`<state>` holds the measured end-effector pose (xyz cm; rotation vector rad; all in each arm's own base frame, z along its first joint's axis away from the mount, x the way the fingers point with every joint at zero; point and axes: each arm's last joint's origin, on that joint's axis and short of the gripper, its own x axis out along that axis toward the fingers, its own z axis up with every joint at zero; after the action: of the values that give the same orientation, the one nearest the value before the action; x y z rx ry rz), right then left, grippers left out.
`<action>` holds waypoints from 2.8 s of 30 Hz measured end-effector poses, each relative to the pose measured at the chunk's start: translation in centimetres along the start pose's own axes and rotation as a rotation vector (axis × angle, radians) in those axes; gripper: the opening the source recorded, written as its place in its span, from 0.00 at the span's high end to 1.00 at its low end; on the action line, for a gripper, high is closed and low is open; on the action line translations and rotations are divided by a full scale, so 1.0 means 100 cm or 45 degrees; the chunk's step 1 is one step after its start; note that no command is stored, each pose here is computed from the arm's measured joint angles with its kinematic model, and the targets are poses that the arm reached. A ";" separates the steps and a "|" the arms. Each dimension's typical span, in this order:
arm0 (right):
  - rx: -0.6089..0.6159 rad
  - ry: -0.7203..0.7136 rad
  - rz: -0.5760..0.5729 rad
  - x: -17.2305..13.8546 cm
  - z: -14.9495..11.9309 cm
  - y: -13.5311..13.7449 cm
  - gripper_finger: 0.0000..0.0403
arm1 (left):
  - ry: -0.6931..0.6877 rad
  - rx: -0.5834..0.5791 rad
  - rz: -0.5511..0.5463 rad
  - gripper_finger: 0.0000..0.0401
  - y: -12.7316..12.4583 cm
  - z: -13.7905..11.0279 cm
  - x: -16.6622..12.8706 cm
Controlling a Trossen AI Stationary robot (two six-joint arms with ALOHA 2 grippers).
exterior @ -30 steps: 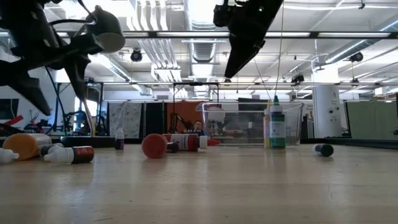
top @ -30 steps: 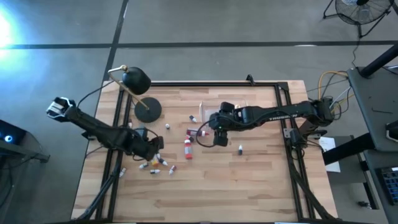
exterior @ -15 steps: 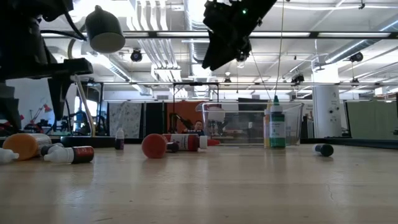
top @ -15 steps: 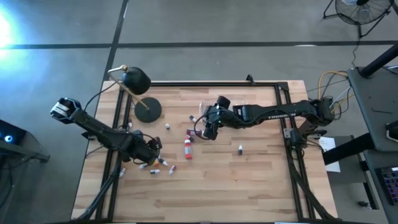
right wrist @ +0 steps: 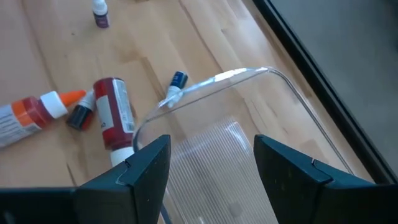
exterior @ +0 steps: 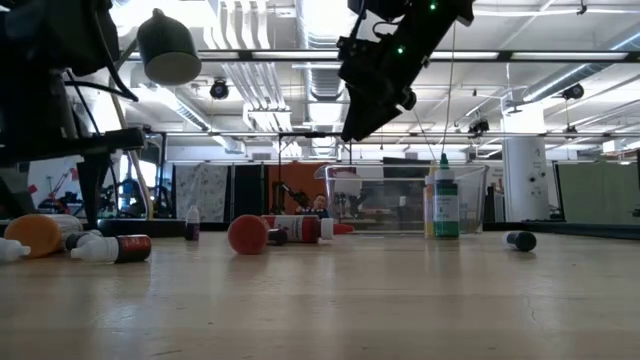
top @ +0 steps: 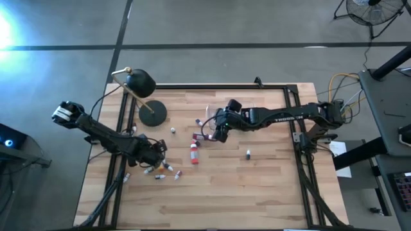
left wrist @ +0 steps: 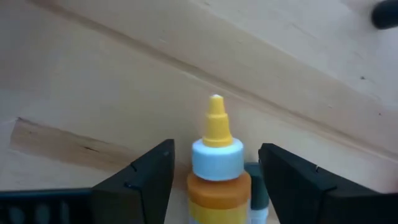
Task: Pick & Place food coloring
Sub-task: Put the large yellow food coloring bottle into the transparent bin
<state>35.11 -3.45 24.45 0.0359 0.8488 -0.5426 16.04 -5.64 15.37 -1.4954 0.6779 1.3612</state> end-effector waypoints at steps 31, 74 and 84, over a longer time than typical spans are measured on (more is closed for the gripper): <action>0.093 0.027 0.334 0.004 0.012 -0.014 0.45 | -0.304 0.513 -0.464 0.75 -0.033 -0.009 -0.022; 0.027 -0.566 0.904 -0.106 0.121 -0.001 0.37 | -1.034 1.425 -1.548 0.77 -0.137 0.000 -0.201; 0.058 -0.553 0.900 -0.105 0.121 -0.001 0.37 | -1.053 1.417 -1.622 0.77 -0.145 -0.002 -0.201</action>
<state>37.90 -1.81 40.13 0.2418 0.3542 0.1007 24.44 -4.30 38.63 -0.1698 -0.1543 0.3007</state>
